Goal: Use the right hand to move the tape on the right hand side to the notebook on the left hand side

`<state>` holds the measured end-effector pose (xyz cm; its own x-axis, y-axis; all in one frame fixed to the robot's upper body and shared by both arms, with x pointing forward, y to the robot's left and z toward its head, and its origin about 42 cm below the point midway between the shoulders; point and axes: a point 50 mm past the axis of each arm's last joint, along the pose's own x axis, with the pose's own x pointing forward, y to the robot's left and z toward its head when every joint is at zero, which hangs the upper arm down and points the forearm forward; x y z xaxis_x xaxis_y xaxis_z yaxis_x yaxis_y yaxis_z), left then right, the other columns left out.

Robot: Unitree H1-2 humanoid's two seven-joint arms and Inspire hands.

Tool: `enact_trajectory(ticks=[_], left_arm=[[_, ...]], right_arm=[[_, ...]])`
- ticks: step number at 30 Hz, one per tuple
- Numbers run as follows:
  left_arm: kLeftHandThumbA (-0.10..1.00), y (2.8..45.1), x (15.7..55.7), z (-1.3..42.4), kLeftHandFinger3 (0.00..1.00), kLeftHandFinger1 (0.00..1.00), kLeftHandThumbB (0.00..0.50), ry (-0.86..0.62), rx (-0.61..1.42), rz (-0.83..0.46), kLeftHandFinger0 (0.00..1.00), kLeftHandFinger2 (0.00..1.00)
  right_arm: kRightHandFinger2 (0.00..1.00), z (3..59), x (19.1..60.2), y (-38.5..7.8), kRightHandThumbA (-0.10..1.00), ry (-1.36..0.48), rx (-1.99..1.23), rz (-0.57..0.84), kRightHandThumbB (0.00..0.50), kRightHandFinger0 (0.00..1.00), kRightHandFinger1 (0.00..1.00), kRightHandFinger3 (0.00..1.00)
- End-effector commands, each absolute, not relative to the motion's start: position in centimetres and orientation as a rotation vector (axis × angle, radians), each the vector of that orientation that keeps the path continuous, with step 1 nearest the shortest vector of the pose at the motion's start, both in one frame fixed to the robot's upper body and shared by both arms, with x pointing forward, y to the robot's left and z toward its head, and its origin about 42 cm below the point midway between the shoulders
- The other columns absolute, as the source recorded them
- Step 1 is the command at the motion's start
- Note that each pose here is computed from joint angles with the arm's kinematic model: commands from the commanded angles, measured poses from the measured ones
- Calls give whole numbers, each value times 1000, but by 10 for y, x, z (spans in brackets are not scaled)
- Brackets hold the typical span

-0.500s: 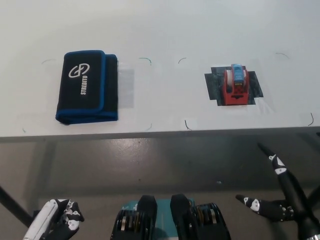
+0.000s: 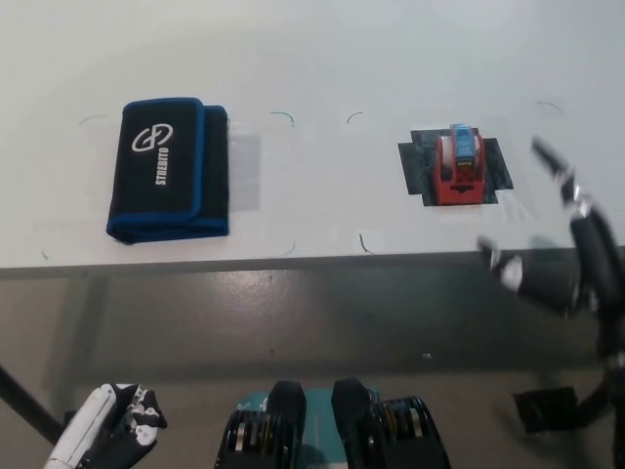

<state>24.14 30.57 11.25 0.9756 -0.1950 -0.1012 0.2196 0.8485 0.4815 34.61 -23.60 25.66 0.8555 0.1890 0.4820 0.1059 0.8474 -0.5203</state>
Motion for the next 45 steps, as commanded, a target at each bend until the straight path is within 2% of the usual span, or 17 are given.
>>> enact_trajectory(ticks=[1,4,6,8,10,12,16,20,21,25,31,33,34,37,45], left_arm=[[30,308,240,119,400,138,72,18,542,-231,157,218],[22,308,240,119,407,138,73,26,537,-228,156,215],[17,307,240,118,401,136,73,22,534,-232,154,210],[6,306,240,117,396,127,72,20,532,-238,142,200],[13,306,241,118,395,125,76,18,534,-237,138,196],[38,306,242,119,404,136,76,15,542,-237,149,209],[29,306,242,118,403,136,76,16,527,-235,150,213],[39,306,242,117,408,130,81,8,534,-233,149,207],[37,305,242,118,408,130,74,10,536,-231,148,206],[26,305,244,119,412,131,71,3,536,-228,144,209],[15,305,245,119,405,129,71,-2,531,-228,147,206],[2,306,245,119,399,124,72,1,527,-226,142,200],[0,306,245,119,399,126,71,0,524,-228,144,202],[0,306,245,119,397,126,80,4,523,-225,143,201],[34,305,247,121,383,128,79,-9,520,-228,142,206]], right_arm=[[1000,308,363,-236,851,-655,-558,24,44,1000,1000,1000],[1000,336,391,-237,850,-696,-555,27,39,1000,1000,1000],[1000,347,406,-238,913,-695,-561,12,64,1000,1000,1000],[1000,355,419,-241,915,-685,-563,10,71,1000,1000,1000],[1000,364,433,-242,849,-674,-550,5,89,1000,1000,1000],[1000,369,449,-245,833,-660,-549,2,111,1000,1000,1000],[1000,375,475,-250,860,-616,-558,10,153,1000,1000,1000],[1000,374,496,-255,841,-587,-529,63,142,1000,1000,1000],[1000,373,503,-257,870,-574,-533,63,167,1000,1000,1000],[1000,369,516,-259,842,-538,-472,73,191,1000,1000,1000],[1000,356,529,-263,864,-475,-429,76,215,1000,1000,1000],[1000,349,530,-263,864,-458,-434,74,211,1000,1000,1000],[1000,346,529,-262,855,-456,-437,75,189,1000,1000,1000],[1000,328,528,-261,878,-413,-440,72,190,1000,1000,1000],[1000,279,529,-256,828,-321,-386,117,168,1000,1000,1000]])
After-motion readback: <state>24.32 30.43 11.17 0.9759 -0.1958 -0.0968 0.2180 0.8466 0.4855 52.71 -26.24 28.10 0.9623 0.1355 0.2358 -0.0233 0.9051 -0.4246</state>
